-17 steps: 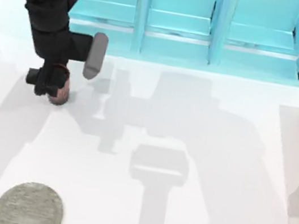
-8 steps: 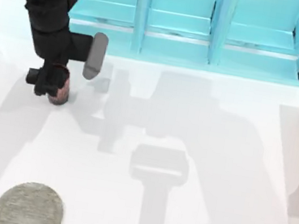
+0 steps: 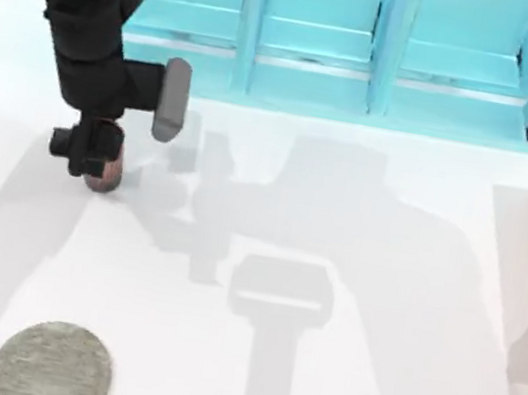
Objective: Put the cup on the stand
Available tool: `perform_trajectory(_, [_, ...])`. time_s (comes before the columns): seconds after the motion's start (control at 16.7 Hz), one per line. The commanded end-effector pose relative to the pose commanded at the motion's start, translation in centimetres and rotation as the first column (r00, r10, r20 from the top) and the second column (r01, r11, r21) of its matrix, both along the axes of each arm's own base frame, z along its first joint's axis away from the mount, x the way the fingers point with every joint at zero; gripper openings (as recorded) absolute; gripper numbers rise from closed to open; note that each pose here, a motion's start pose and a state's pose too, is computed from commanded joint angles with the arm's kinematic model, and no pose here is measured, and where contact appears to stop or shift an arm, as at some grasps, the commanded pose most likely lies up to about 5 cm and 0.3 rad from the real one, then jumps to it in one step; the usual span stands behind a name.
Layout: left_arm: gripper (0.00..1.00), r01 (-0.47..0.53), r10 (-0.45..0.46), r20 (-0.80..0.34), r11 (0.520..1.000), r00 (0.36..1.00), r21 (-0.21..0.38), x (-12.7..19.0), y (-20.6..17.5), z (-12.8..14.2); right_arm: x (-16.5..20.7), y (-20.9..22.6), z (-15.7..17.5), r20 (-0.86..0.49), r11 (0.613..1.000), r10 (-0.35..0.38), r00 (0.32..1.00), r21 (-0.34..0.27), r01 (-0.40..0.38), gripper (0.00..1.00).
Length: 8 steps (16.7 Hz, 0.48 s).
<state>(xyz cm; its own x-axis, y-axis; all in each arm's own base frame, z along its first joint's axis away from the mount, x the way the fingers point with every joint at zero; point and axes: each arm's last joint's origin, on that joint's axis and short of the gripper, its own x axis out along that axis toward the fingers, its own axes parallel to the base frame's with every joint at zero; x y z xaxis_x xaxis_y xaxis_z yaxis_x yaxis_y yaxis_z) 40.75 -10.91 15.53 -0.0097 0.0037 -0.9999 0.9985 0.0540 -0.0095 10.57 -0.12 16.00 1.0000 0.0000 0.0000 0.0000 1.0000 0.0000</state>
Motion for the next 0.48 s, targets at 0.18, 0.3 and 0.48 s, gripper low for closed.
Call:
perform_trajectory(0.18, [0.00, -0.147, 0.147, 0.000, 0.989, 0.989, 0.000, -2.1, -0.7, 1.4, 0.0, 0.0, 0.0, 0.000, 1.000, 0.000, 1.000, 0.000, 0.000, 1.00])
perform_trajectory(0.3, [0.00, -0.287, 0.287, -0.001, 0.958, 0.958, 0.000, -3.9, -1.1, 2.5, 0.0, 0.0, 0.0, 0.000, 1.000, 0.000, 1.000, 0.000, 0.000, 1.00])
perform_trajectory(0.48, [0.00, -0.529, 0.529, -0.010, 0.849, 0.849, 0.008, -7.4, -1.5, 3.8, 0.0, 0.0, 0.0, 0.000, 1.000, 0.000, 1.000, 0.000, 0.000, 1.00])
